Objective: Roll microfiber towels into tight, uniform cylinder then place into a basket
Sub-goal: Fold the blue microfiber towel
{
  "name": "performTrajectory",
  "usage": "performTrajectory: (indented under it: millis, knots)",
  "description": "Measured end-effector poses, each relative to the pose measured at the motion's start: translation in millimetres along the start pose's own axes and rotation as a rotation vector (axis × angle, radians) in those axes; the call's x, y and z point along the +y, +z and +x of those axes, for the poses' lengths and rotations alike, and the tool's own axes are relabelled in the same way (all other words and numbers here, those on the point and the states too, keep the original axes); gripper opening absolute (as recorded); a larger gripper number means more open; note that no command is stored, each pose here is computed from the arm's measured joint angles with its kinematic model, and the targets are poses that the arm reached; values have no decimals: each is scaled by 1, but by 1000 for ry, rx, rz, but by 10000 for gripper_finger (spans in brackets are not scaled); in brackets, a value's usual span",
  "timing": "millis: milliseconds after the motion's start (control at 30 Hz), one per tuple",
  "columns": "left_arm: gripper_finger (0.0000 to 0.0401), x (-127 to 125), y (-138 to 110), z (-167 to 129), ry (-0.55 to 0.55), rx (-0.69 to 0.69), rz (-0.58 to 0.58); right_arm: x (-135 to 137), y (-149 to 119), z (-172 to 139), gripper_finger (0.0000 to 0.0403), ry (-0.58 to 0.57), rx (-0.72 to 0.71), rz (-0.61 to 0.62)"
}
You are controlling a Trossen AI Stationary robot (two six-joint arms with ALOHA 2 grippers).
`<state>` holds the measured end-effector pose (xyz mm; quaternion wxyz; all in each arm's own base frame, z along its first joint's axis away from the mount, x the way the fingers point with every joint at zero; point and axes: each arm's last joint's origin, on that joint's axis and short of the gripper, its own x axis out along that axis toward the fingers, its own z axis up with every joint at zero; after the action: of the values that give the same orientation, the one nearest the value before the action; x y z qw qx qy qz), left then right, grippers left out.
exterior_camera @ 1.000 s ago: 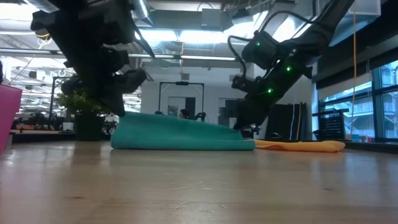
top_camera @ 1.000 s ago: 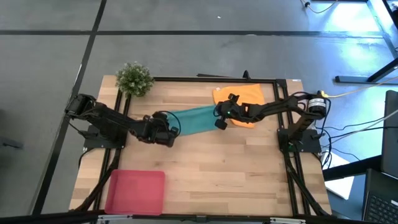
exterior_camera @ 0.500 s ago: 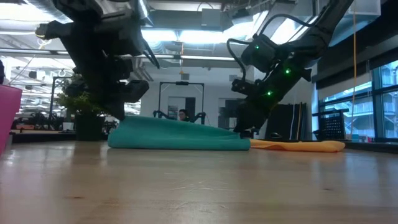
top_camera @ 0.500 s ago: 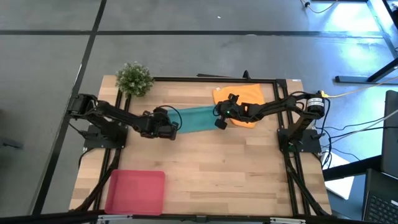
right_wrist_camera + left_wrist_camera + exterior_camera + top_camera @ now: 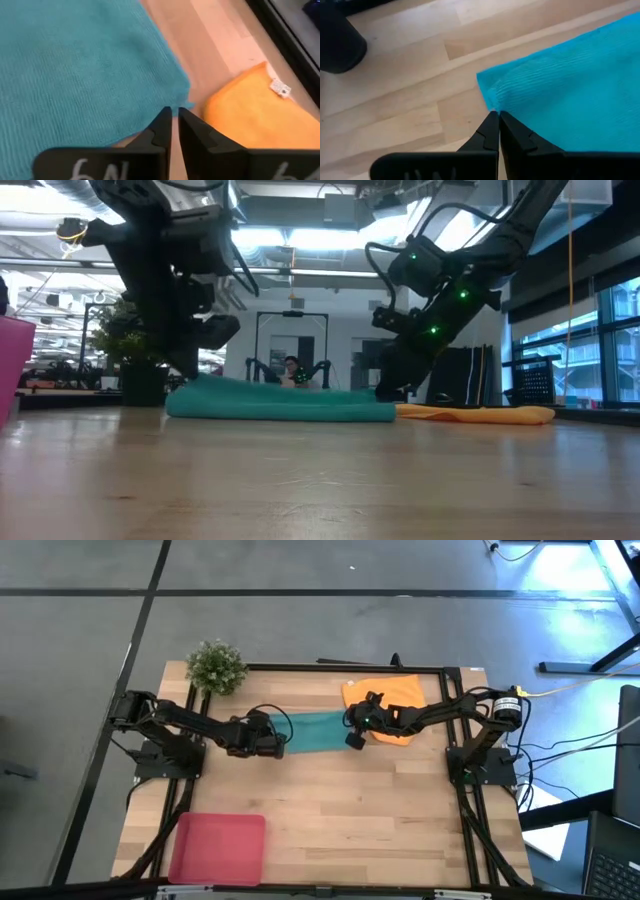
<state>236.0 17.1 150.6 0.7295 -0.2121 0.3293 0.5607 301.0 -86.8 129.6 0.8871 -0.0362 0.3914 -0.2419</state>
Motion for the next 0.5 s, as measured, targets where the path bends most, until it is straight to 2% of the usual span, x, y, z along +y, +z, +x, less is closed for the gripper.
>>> performTrajectory:
  millis: [100, 233, 333, 500]
  knots:
    - [0, 0, 1, 1, 3, 3, 41, 0, 0, 0, 50, 7, -2, -4]
    - [8, 2, 4, 4, 14, 3, 29, 0, 0, 0, 72, 7, -5, -23]
    - [28, 4, 8, 8, 30, 5, 27, 0, 1, 0, 91, 9, -6, -23]
    - [67, 7, 13, 13, 56, -1, 88, 0, 2, 0, 124, 8, -23, -21]
